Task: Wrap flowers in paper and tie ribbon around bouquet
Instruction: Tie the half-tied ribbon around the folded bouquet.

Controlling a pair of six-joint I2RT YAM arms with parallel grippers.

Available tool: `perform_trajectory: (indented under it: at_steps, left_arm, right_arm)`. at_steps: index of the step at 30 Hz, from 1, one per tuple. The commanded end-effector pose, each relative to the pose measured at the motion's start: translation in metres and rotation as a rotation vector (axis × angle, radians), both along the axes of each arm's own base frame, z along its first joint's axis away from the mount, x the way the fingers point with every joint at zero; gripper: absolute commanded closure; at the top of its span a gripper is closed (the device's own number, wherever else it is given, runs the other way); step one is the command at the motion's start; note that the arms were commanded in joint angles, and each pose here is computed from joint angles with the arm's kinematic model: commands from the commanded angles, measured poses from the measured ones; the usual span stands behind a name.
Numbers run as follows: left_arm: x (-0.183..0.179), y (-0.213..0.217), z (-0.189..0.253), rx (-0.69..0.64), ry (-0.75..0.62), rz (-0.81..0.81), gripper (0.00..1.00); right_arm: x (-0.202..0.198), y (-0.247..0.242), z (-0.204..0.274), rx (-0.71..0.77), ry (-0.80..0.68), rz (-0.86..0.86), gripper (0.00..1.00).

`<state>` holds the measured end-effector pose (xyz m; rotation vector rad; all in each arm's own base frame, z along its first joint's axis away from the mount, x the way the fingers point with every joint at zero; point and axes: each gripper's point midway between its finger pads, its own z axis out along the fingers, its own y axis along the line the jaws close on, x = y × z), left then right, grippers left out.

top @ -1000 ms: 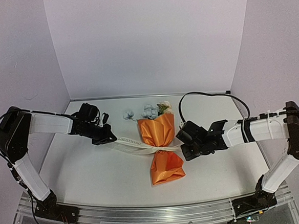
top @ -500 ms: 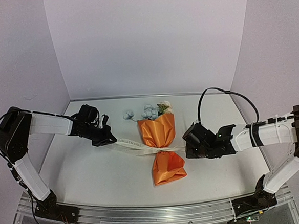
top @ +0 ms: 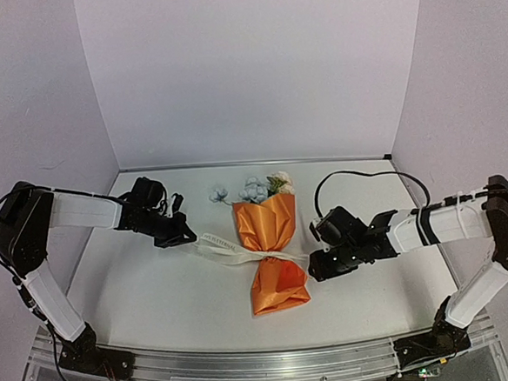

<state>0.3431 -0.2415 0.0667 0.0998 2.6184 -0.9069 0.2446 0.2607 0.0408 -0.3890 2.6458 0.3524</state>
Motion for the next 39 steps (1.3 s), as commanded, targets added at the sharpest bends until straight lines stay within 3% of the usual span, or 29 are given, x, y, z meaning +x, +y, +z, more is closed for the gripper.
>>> perform_trajectory:
  at_steps: [1, 14, 39]
  left_arm:
    - [0.01, -0.008, 0.014, -0.022, -0.041, -0.033, 1.0]
    - [0.011, -0.01, 0.016, -0.03, -0.044, -0.039, 1.0]
    - [0.01, -0.011, 0.019, -0.041, -0.044, -0.043, 1.0]
  right_arm:
    - [0.003, 0.015, 0.027, 0.055, 0.024, 0.17, 0.57]
    - [-0.005, 0.032, 0.04, 0.036, 0.111, 0.312, 0.6]
    - [0.024, 0.04, 0.026, -0.097, 0.064, 0.376, 0.6]
